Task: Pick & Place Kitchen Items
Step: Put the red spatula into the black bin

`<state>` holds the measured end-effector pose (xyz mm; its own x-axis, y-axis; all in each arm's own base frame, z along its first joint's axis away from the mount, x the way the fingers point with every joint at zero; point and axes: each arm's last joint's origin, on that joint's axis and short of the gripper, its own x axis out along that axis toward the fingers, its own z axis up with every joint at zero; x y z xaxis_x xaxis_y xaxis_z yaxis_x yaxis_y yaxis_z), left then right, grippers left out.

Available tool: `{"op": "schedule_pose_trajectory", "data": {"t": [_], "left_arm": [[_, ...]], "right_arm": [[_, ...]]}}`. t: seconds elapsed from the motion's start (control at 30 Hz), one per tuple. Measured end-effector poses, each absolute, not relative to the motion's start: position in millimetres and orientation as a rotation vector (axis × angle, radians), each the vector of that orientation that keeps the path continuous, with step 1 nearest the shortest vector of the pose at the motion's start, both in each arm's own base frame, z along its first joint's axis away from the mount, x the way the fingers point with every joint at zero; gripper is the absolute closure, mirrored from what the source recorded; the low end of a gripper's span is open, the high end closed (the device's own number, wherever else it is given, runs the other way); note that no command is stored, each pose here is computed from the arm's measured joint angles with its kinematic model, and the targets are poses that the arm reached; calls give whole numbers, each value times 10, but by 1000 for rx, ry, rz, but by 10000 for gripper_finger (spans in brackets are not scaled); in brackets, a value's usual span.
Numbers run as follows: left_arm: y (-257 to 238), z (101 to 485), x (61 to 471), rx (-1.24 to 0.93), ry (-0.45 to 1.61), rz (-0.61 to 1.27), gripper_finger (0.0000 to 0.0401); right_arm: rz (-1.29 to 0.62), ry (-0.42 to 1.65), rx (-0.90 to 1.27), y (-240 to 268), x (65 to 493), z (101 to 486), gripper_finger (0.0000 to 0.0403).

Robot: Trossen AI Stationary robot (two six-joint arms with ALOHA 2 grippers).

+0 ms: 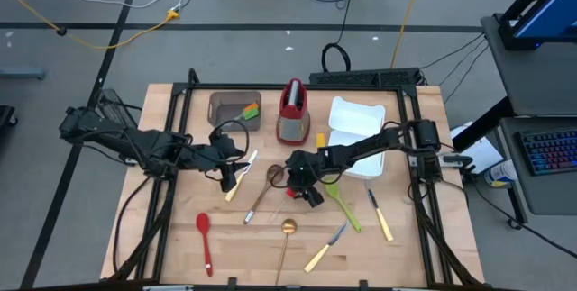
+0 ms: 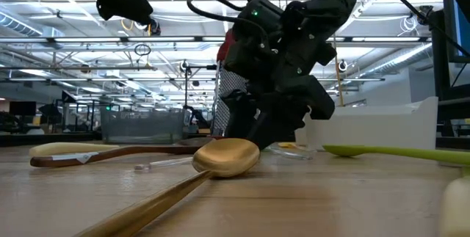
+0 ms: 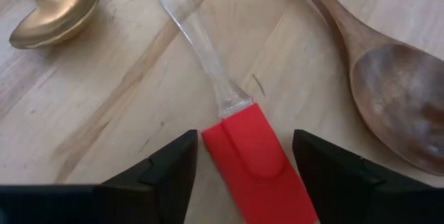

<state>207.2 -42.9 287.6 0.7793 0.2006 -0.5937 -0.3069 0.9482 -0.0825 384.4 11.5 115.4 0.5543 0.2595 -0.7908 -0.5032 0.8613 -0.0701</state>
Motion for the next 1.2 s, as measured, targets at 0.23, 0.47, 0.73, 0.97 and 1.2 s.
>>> {"op": "schedule_pose_trajectory", "data": {"t": [0.23,0.47,0.73,0.97,1.2], "left_arm": [[-426,2877,2072,-172,618,283,240],[-424,2877,2071,-168,615,289,240],[-424,2877,2071,-168,616,290,240],[-426,2825,2057,-150,673,285,240],[-471,2696,2146,-161,753,264,240]], "right_arm": [[476,929,-313,105,3795,1131,255],[482,934,-329,135,3788,1129,343],[461,928,-334,189,3789,1166,370],[405,857,-261,199,3837,1258,372],[307,871,-282,171,3846,1265,373]]}}
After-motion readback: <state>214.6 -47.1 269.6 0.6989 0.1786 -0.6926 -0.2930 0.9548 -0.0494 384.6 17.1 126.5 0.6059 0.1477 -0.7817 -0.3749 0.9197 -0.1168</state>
